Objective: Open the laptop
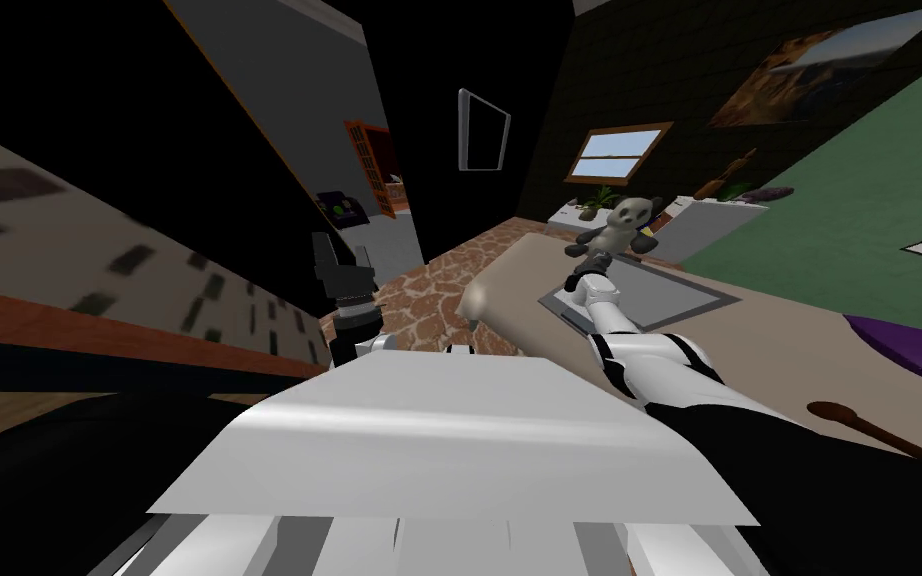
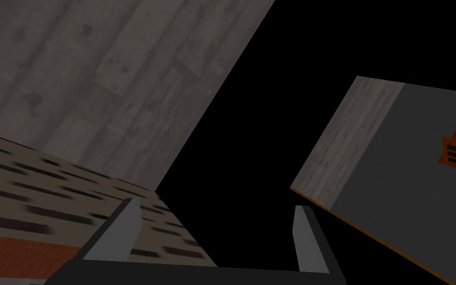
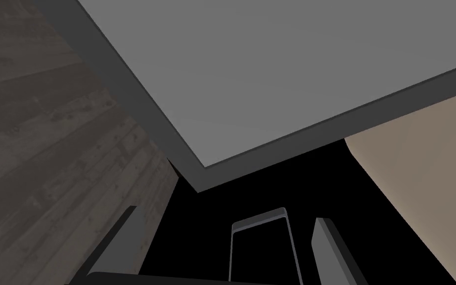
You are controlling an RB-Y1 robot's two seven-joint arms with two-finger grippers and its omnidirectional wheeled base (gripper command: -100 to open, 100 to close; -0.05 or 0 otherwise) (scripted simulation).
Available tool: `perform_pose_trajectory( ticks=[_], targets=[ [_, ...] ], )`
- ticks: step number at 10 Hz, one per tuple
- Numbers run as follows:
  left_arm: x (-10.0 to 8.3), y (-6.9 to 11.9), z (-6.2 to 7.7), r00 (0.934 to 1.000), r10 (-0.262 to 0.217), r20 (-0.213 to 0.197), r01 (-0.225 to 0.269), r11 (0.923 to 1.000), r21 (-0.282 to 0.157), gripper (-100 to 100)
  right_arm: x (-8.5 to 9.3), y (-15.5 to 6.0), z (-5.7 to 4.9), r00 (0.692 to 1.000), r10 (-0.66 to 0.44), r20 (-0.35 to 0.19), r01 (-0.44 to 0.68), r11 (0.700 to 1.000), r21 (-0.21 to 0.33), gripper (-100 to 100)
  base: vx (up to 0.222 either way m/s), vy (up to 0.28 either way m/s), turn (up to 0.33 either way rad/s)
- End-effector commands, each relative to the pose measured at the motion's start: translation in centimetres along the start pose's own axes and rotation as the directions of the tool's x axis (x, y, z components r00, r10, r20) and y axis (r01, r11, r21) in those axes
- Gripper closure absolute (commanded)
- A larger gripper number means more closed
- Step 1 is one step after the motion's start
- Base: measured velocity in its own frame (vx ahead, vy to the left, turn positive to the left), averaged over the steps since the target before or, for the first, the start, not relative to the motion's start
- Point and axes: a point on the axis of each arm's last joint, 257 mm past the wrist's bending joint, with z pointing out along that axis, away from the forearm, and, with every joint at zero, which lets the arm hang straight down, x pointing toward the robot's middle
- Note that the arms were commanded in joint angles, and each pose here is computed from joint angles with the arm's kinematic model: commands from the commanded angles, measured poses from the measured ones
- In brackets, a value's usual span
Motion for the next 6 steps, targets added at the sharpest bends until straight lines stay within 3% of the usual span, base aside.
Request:
perform_pose_trajectory(
  ticks=[1,3,4,5,6],
  targets=[
    [0.0,0.0,0.0,1.0000,0.000,0.000,0.000,1.0000,0.000,0,3.8,-2.2,-0.3,0.997,-0.065,-0.032,0.066,0.997,0.044,-100,-0.127,-0.090,0.358],
    [0.0,0.0,0.0,1.0000,0.000,0.000,0.000,1.0000,0.000,0,3.8,-2.2,-0.3,0.997,-0.066,-0.031,0.068,0.997,0.044,-100,-0.068,-0.045,0.007],
    [0.0,0.0,0.0,1.0000,0.000,0.000,0.000,1.0000,0.000,0,5.5,-3.2,-0.5,0.994,-0.100,-0.046,0.103,0.993,0.063,-100,-0.058,-0.032,0.188],
    [0.0,0.0,0.0,1.0000,0.000,0.000,0.000,1.0000,0.000,0,5.5,-3.2,-0.5,0.994,-0.100,-0.046,0.103,0.993,0.063,-100,-0.055,-0.039,0.167],
    [0.0,0.0,0.0,1.0000,0.000,0.000,0.000,1.0000,0.000,0,7.1,-4.2,-0.7,0.989,-0.137,-0.060,0.142,0.987,0.081,-100,-0.079,-0.067,0.245]
  ],
)
